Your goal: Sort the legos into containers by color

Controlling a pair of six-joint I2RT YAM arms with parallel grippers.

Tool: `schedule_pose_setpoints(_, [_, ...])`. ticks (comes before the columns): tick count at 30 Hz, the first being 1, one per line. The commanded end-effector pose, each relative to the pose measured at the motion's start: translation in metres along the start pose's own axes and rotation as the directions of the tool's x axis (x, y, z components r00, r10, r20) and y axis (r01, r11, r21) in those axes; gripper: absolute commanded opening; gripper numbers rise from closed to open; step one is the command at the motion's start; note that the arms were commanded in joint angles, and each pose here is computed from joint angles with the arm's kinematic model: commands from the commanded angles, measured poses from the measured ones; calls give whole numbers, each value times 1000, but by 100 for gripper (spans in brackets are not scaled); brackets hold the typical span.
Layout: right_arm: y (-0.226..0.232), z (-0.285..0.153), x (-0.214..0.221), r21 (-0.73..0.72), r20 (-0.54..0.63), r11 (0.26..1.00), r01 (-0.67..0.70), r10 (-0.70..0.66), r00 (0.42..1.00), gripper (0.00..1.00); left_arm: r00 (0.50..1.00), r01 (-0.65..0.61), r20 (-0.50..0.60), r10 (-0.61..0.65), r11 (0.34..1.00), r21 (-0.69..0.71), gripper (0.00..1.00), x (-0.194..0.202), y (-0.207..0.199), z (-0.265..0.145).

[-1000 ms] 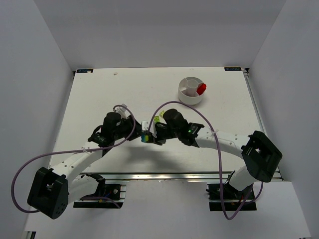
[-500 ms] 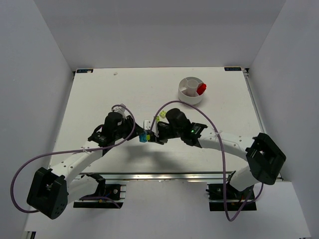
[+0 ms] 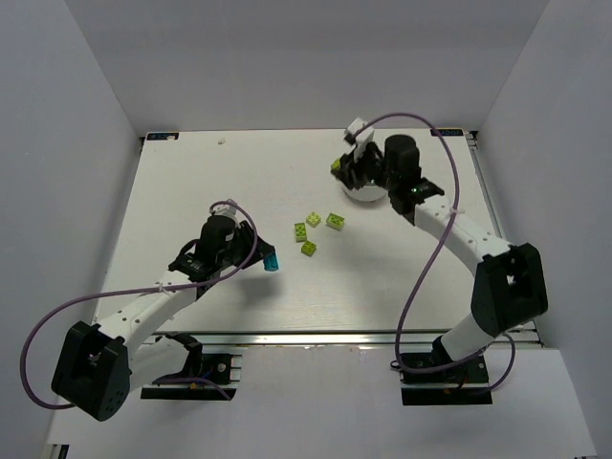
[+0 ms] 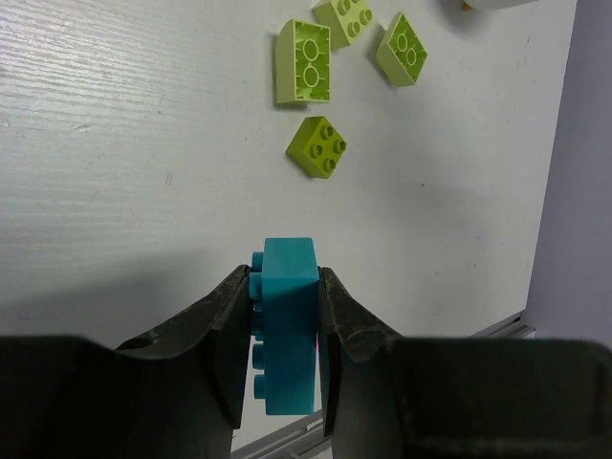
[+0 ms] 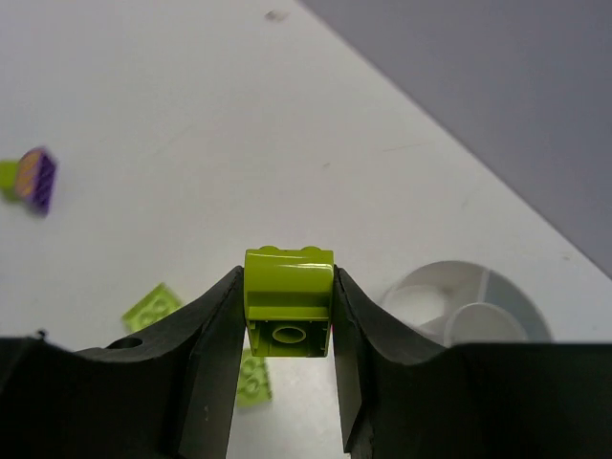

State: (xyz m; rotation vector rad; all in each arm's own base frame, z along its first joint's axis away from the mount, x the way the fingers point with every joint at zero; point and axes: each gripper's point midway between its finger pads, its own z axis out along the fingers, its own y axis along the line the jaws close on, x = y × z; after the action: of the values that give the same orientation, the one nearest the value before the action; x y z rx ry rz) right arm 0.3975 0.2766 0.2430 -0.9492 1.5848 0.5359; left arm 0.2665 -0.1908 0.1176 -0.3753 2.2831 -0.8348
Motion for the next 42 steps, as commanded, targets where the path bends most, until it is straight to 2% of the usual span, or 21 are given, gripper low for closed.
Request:
schedule_pose_setpoints(1, [-50, 9, -40, 114, 113, 990, -77, 64, 992, 0, 1000, -6, 29, 6, 1000, 25, 16, -10, -11, 1])
schedule_pose_setpoints(11, [-129, 54, -14, 220, 104, 945, -244, 226, 969, 0, 1000, 9, 20, -9, 1000, 21, 17, -8, -9, 3])
schedule_pose_setpoints(19, [-152, 73, 2, 229, 85, 948, -220, 205, 975, 0, 1000, 5, 16, -5, 1000, 12, 17, -8, -8, 7])
schedule_pose_setpoints(25, [-151, 79, 29, 209, 11, 958, -195, 197, 980, 0, 1000, -16, 4, 16, 1000, 4, 17, -10, -10, 11])
schedule_pose_setpoints(27, [-147, 76, 35, 194, -28, 968, -161, 170, 985, 0, 1000, -25, -15, 25, 999, -21, 17, -9, -7, 13])
schedule_pose_setpoints(32, [-138, 53, 12, 156, -46, 986, -59, 67, 997, 0, 999, -39, -12, 38, 999, -13, 17, -14, -13, 16])
schedule_pose_setpoints(36, [-126, 23, -4, 93, -126, 991, 99, -87, 988, 0, 999, -42, -16, 42, 999, -6, 17, -14, -14, 18])
schedule_pose_setpoints(39, [-124, 5, 11, 83, -242, 991, 106, -84, 967, 0, 999, -44, -18, 44, 999, 4, 17, -14, -16, 19])
schedule_pose_setpoints(42, [-127, -9, 22, 92, -265, 993, 70, -43, 963, 0, 998, -50, -23, 50, 999, 11, 17, -14, -17, 21])
